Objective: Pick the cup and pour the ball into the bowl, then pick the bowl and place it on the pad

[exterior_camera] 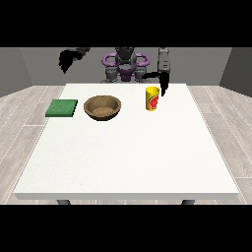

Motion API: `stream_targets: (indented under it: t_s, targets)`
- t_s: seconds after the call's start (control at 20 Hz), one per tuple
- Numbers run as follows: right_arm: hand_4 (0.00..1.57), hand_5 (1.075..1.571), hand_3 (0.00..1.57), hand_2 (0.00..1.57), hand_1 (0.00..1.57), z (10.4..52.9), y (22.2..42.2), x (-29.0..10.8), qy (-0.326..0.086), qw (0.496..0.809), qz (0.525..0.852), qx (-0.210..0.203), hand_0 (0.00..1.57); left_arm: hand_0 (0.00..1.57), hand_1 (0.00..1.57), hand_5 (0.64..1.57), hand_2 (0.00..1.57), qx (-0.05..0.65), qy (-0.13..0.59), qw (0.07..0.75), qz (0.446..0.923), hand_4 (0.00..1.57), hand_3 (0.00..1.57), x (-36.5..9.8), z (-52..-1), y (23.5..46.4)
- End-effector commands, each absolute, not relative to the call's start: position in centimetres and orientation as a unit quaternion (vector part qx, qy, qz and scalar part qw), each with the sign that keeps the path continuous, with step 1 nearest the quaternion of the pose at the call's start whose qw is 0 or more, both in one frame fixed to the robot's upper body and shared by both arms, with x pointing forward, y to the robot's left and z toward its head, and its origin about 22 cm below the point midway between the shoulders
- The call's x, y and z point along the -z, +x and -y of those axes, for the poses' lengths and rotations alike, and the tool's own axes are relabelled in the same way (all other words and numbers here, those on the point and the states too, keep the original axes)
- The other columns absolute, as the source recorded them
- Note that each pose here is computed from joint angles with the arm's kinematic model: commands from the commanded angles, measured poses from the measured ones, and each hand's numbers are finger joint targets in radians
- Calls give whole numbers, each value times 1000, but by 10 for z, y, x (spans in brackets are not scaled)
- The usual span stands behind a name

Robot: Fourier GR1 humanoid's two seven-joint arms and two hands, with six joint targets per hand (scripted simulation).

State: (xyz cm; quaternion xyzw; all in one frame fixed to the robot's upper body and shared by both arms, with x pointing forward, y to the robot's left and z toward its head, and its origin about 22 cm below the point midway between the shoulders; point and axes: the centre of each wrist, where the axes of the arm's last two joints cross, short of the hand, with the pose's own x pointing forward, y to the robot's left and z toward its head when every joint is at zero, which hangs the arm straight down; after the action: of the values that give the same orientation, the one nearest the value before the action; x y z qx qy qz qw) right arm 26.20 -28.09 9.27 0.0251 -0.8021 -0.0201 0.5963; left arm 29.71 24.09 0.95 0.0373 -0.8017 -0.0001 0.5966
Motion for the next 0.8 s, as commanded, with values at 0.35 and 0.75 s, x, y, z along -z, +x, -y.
stream_targets:
  t_s: [0.35,0.75]
  targets:
    - [669,1562,0,0,0,326,267,-63,16,615,788,19,0,0,0,1429,0,10,30,626,780,203,0,51,-234,315]
    - [674,1566,0,0,0,325,276,-72,18,617,787,18,0,0,0,1555,0,-16,45,640,767,887,0,76,-238,326]
